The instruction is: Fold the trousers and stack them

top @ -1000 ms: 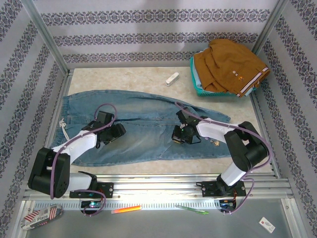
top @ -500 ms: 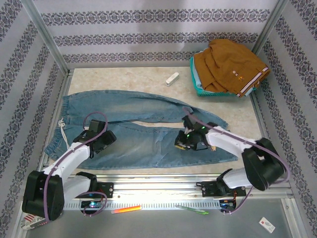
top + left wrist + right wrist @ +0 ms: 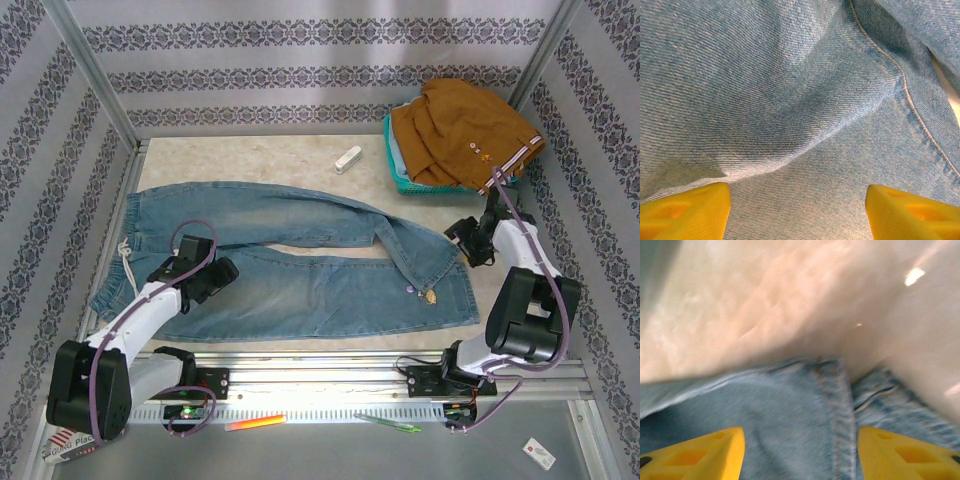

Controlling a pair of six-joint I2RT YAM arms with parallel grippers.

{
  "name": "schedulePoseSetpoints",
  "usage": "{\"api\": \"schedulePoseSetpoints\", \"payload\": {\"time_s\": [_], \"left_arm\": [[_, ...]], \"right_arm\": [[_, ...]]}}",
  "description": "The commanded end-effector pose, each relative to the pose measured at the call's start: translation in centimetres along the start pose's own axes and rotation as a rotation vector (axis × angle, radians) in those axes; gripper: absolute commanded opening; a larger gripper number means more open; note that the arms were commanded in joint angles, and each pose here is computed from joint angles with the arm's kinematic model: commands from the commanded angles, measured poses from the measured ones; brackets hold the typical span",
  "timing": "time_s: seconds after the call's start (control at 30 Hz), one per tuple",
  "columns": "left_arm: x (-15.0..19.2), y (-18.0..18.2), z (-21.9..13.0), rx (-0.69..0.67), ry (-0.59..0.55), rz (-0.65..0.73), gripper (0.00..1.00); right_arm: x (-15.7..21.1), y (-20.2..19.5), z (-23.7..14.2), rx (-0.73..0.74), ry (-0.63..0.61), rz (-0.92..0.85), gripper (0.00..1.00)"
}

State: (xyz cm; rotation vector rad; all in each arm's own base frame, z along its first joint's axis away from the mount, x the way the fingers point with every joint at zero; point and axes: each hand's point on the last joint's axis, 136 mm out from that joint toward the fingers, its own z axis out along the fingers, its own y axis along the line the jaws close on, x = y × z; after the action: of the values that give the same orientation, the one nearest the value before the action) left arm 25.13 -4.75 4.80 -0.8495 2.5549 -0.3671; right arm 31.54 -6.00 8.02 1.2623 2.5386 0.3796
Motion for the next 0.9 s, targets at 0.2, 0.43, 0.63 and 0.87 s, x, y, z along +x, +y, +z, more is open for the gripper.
{"api": "schedulePoseSetpoints", "payload": {"time_s": [0.2, 0.43, 0.63, 0.87], "left_arm": [[-1.0, -2.1, 1.4, 0.054, 0.025, 0.030, 0.72], [-1.2, -2.4, 1.7, 0.053, 0.035, 0.038, 0.72], [-1.6, -3.0, 1.8, 0.061, 0.037, 0.052, 0.72], [-1.8, -3.5, 1.8, 0.073, 0.045, 0.052, 0.71]], "right_arm": [[-2.4, -1.2, 4.0, 0.101, 0.078, -0.078, 0.60], [-0.8, -1.0, 6.1, 0.063, 0.172, -0.067, 0.43], [-0.9, 0.3, 4.3, -0.003, 0.129, -0.071, 0.08], [-2.8, 3.4, -1.2, -0.029, -0.029, -0.155, 0.00]]}}
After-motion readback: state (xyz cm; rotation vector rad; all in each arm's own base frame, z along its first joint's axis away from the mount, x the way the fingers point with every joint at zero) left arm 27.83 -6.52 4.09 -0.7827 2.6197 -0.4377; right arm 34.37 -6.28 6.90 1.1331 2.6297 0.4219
